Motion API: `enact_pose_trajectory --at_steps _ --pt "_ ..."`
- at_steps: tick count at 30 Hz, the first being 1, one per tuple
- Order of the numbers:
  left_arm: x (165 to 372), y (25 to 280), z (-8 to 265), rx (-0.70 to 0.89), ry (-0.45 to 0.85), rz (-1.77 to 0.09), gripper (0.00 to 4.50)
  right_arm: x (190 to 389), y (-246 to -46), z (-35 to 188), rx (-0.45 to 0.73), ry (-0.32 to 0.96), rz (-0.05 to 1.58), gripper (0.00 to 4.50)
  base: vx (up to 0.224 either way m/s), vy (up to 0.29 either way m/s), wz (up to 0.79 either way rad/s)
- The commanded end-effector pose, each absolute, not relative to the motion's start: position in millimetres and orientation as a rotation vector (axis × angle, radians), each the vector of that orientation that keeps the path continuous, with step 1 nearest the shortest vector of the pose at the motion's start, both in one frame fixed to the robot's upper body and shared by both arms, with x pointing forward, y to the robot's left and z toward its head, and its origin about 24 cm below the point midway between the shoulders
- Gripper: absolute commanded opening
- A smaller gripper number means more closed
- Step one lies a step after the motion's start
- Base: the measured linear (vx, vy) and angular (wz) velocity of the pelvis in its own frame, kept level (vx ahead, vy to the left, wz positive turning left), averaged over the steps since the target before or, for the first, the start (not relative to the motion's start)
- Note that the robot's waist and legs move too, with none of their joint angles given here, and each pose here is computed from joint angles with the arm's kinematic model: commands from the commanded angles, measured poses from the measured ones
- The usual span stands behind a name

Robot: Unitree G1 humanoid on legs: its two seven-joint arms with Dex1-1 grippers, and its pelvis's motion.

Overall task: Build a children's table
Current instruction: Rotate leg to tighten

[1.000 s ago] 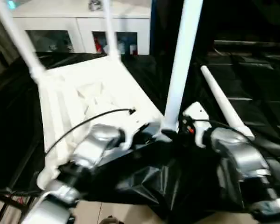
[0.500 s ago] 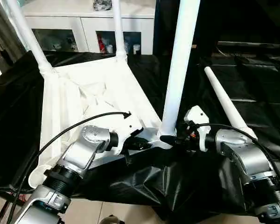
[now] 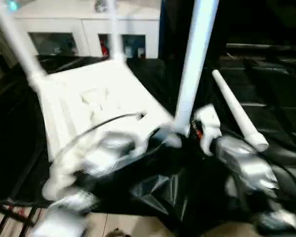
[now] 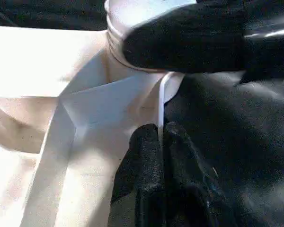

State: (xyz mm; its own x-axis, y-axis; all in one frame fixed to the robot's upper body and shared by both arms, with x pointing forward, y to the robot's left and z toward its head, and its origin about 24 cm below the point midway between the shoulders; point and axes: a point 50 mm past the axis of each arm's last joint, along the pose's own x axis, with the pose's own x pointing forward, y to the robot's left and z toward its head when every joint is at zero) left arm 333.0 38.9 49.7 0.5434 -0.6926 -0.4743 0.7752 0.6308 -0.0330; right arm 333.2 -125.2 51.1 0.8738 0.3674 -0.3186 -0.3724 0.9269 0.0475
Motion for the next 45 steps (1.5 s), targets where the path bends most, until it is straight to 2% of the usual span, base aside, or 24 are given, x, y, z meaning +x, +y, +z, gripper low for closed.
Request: enact_pose_trajectory --at_steps 1,5,6,7,10,17,20,23,31,39,45 --pt "338.2 24.4 67.5 0.162 0.379 -0.883 0.00 330.3 -111.3 36.6 0.007 0.405 0.376 2.72 0.000 0.000 0.00" --pt "334.8 15.6 69.5 0.177 0.355 -0.946 0.00 330.5 -94.1 43.1 0.037 0.365 0.449 2.72 0.000 0.000 0.00" --pt "334.1 15.7 69.4 0.179 0.352 -0.960 0.00 330.8 -93.7 44.7 0.044 0.357 0.454 3.28 0.000 0.000 0.00" --pt "333.2 16.1 69.1 0.181 0.349 -0.976 0.00 331.3 -93.5 46.7 0.051 0.347 0.458 3.42 0.000 0.000 0.00" --pt "330.6 20.4 67.6 0.191 0.343 -1.020 0.00 332.3 -98.9 49.8 -0.025 0.317 0.478 3.54 0.000 0.000 0.00" --pt "321.7 37.2 64.0 0.224 0.344 -1.114 0.00 328.2 -122.7 56.2 -0.114 0.295 0.611 3.54 0.000 0.000 0.00" --pt "313.9 51.0 61.9 0.238 0.350 -1.183 0.00 321.6 -143.1 60.6 -0.177 0.308 0.726 3.54 0.000 0.000 0.00" --pt "307.1 60.9 62.6 0.248 0.348 -1.245 0.00 312.9 -154.0 63.9 -0.213 0.322 0.837 3.54 0.000 0.000 0.00" --pt "297.0 69.4 66.1 0.249 0.341 -1.318 0.00 305.7 -156.6 70.0 -0.214 0.313 0.957 3.54 0.000 0.000 0.00" --pt "293.9 70.3 65.4 0.250 0.348 -1.329 0.00 302.8 -153.3 67.2 -0.196 0.333 0.995 2.84 0.000 0.000 0.00" --pt "296.9 69.7 64.1 0.255 0.357 -1.295 0.00 301.4 -152.5 63.1 -0.180 0.344 0.973 2.73 0.000 0.000 0.00"
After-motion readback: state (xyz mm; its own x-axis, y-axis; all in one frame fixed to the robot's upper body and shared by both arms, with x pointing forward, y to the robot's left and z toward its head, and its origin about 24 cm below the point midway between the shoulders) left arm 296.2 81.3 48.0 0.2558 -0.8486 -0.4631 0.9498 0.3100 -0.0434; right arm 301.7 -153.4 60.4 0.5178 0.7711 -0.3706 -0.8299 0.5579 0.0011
